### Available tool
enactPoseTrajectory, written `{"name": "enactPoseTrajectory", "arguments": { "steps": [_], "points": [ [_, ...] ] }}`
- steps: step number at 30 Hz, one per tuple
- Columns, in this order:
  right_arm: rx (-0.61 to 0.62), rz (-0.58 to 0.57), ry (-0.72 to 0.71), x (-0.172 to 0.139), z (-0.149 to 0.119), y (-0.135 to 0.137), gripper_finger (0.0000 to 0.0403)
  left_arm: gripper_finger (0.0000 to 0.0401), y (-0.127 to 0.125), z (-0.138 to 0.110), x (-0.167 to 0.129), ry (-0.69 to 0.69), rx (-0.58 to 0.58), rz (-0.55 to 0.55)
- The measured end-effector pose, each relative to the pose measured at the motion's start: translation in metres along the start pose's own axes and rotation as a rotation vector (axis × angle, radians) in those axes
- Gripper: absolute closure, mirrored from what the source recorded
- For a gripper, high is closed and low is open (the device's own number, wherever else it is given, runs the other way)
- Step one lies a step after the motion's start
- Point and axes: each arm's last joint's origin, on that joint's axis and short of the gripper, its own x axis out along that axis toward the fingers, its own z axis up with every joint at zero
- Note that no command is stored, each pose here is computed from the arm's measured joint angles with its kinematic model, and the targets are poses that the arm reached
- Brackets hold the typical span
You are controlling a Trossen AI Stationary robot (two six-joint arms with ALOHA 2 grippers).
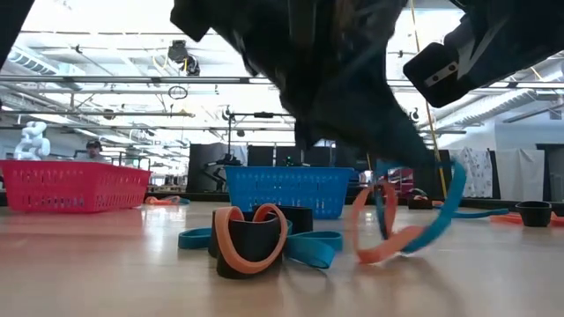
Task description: Sort rubber bands into baskets
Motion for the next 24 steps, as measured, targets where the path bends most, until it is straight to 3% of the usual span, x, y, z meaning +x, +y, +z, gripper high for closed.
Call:
{"name": "enactPoseTrajectory", "arguments": {
  "steps": [14,19,24],
  "points": [
    [0.009,0.017,0.011,0.0,0.0,-0.001,0.0403,0.04,0.006,0.023,-0.058,0.07,-0.015,0.072],
    [0.026,0.02,0.011,0.0,0.001,-0.005,0.0403,0.0401,0.006,0.032,-0.089,0.055,-0.201,0.153],
    [0.055,0.005,0.002,-0.001,0.003,-0.013,0.0403,0.0401,0.006,0.035,-0.125,0.065,-0.253,0.272]
  ]
}}
